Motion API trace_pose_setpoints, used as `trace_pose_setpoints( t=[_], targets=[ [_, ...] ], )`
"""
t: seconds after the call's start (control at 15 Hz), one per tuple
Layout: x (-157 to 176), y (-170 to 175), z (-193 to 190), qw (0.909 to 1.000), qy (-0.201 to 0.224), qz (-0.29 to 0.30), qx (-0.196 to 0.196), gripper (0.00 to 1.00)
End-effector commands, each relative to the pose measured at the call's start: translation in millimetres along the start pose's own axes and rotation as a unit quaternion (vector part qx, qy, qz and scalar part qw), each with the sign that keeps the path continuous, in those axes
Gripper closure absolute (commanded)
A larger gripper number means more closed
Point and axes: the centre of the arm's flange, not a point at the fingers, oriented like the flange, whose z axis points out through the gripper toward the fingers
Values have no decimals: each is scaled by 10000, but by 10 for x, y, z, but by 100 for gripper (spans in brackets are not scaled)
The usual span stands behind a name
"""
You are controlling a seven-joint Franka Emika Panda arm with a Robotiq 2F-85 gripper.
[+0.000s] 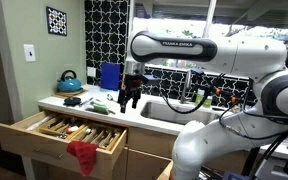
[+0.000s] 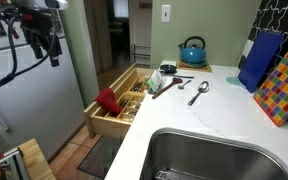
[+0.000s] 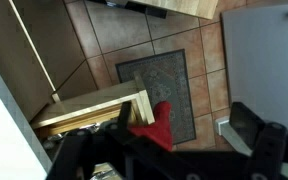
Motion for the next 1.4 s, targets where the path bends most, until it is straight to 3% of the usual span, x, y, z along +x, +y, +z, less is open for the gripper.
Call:
trace_pose_setpoints(
  t=[0.0, 0.27, 0.6, 1.0, 1.13, 1.2, 1.33],
  targets=[
    [0, 0, 0, 10000, 0, 0, 0, 0],
    [40, -8, -4, 9998, -109, 30, -154, 0],
    [695, 369, 394, 9946, -90, 1029, 38, 0],
    [1355, 594, 1256, 9737, -263, 2247, 274, 0],
    [1516, 669, 1498, 9686, -132, 2439, 460, 0],
    [1275, 622, 1301, 9750, -135, 2206, 235, 0],
    [1398, 677, 1502, 9718, -181, 2329, 314, 0]
  ],
)
